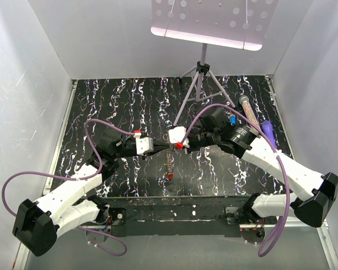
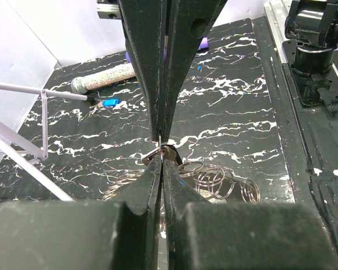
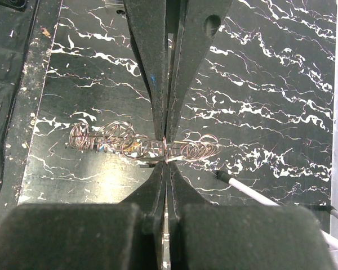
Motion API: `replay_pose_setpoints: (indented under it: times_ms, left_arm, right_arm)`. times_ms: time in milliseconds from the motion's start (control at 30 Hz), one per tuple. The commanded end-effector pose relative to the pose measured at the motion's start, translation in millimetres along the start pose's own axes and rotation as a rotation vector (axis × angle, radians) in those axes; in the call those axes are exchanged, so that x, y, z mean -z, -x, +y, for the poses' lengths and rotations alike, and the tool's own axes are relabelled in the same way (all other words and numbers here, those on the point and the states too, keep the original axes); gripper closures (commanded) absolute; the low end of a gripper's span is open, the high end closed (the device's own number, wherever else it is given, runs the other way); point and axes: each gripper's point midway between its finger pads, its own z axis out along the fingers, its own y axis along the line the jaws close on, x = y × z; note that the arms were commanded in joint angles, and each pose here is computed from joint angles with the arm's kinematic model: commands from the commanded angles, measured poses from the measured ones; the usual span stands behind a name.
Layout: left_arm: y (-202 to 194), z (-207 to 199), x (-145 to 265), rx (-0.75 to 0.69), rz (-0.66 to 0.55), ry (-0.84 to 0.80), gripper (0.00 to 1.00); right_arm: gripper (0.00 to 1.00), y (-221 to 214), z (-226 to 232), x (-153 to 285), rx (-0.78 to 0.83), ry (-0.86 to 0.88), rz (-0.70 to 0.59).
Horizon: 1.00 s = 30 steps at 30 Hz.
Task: Put the keys on the keyring
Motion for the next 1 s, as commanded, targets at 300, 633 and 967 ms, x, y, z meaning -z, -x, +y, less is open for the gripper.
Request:
replay_pose_setpoints:
  times_ms: [300,633,967]
  left_arm:
    - [26.2,2.8,-2.5,-0.076,-0.065,-0.027,1.00]
    - [24.8,0.2,-2.4,-0.085,-0.055,-0.048,1.00]
    - [23.9,-3.1,-1.0,-0.112,-0.051,-0.064,1.00]
  right_arm:
    - [0.99,10.3,1.2,-6.7,0.013,0.015,-0.052]
    - [0.99,9.9,2.6,-6.0,-0.028,0.024,-0.055]
    - [0.99,6.1,4.6,-5.4,-0.086,0.051,-0.057]
